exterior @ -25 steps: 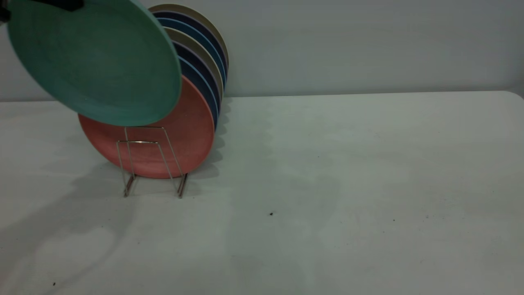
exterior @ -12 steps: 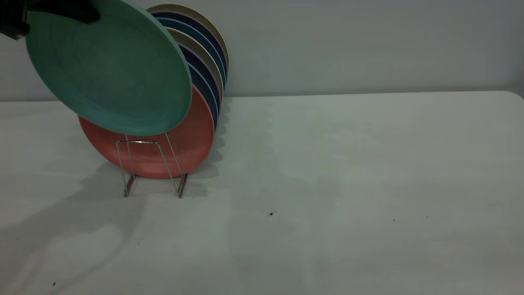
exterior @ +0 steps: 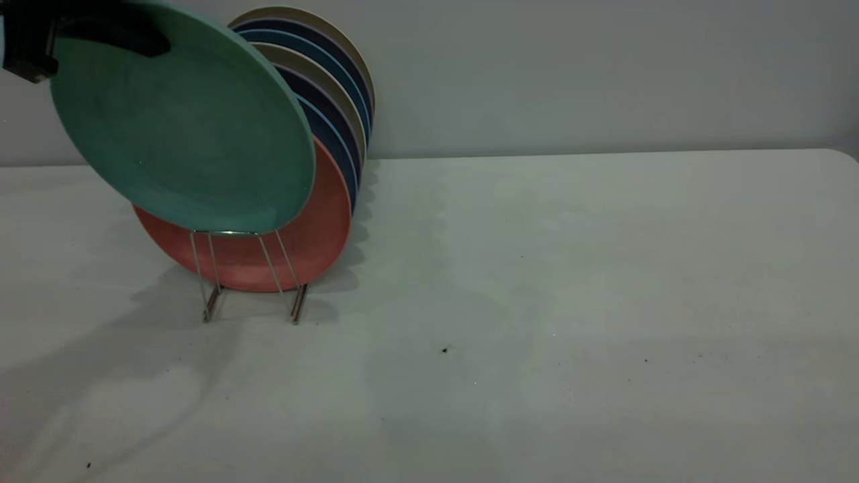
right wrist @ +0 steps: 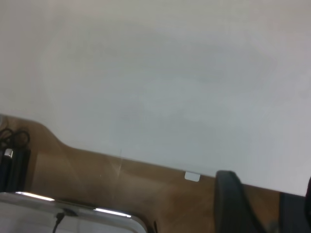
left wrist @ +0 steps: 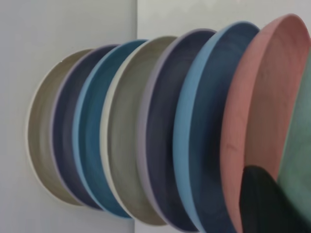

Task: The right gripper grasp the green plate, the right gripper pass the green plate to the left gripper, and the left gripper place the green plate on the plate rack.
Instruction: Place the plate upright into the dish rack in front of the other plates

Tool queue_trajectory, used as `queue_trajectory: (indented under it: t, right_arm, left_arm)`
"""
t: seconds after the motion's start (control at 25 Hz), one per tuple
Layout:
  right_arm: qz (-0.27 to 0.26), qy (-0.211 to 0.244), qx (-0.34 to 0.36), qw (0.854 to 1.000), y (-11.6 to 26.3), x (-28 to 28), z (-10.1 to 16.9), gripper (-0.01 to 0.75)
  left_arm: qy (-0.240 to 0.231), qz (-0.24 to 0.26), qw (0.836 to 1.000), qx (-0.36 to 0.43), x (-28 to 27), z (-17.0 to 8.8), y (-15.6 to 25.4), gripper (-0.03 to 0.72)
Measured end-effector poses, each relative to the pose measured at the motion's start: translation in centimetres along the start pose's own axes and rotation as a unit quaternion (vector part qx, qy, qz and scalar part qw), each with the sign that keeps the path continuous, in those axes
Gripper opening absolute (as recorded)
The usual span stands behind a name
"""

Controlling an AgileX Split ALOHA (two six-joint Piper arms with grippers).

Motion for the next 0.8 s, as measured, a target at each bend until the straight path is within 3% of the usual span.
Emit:
queue_trajectory:
  t: [0.8]
  right_arm:
    - [-0.028, 0.011, 0.005, 1.000, -0.3, 0.8, -0.3, 0.376]
  left_arm:
    - [0.025, 0.011, 0.999, -0.017, 2.8, -0.9, 1.4, 0.119]
Point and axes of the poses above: a point on each arm's last joint axis where the gripper is mounted, x pointing out along that axis toward the gripper, z along the wrist's bending axis when the last joint is at zero, y = z × x, the point moved 1 cm from there along x, pointing out along that axis toward the gripper, and after that the axes turned 1 degree about x, right-handed, at the moved point
